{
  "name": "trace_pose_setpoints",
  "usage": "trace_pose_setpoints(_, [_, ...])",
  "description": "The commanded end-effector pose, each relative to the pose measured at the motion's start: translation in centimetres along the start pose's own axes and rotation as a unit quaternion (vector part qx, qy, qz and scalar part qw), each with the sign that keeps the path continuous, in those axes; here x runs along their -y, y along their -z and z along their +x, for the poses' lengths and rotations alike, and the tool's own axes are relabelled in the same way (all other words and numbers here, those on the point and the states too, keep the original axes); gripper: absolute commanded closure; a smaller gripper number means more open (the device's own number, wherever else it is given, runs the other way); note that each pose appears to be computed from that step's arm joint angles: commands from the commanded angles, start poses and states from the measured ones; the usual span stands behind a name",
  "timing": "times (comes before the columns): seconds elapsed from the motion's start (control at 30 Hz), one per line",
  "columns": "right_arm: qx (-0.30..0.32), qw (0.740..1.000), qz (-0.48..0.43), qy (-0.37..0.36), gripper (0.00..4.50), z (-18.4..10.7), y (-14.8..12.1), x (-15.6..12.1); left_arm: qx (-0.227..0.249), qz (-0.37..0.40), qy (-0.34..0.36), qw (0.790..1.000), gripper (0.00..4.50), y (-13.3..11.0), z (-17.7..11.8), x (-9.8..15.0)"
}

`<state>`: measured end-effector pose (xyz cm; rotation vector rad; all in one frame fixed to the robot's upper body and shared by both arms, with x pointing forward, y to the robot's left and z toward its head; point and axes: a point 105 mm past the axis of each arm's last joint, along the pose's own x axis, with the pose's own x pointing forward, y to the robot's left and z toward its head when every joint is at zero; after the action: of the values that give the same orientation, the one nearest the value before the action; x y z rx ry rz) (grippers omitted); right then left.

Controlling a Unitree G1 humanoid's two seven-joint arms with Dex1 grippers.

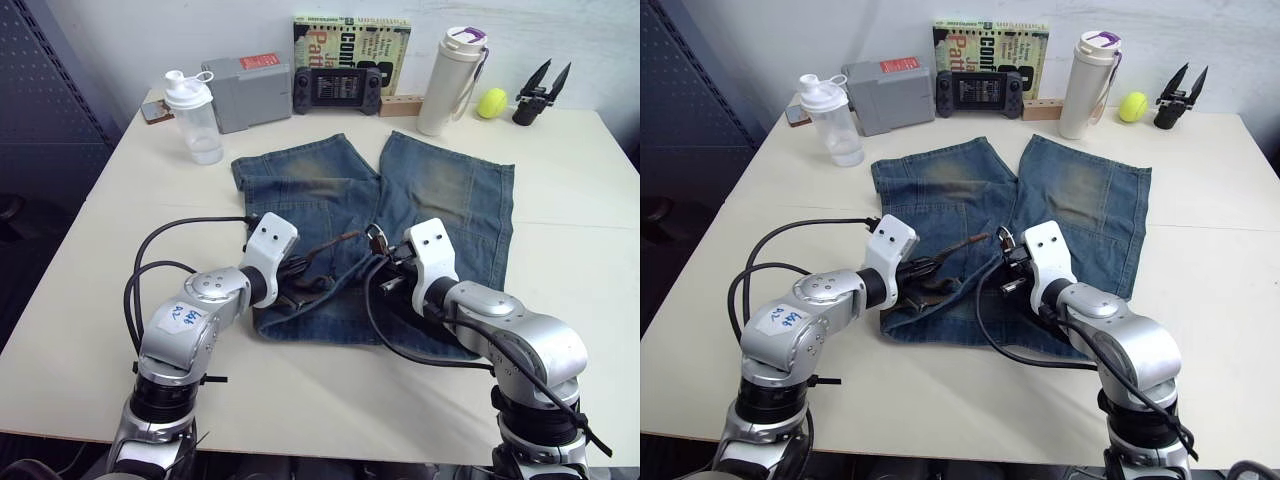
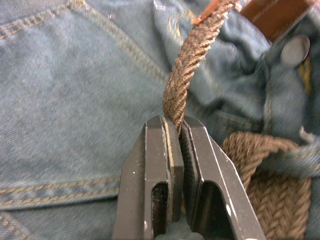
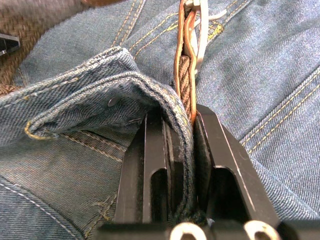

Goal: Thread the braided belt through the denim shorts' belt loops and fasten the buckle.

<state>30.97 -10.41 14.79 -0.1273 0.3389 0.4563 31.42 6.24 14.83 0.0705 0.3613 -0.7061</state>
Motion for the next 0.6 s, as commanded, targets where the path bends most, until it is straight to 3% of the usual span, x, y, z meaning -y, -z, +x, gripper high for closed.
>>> trace_pose_setpoints(0.03, [0.04,0.999,-0.019,0.008,4.47,-0.7,-1.8,-0.3,0.016,0.004,0.015,1.0,4.5,-0.9,-0.2,0.9])
trace_pose_setpoints(0.6, [0.06,0.997,-0.042,-0.018,4.47,-1.0,-2.8,-1.9,0.01,-0.016,0.005,1.0,4.5,-0.7,0.5,0.5])
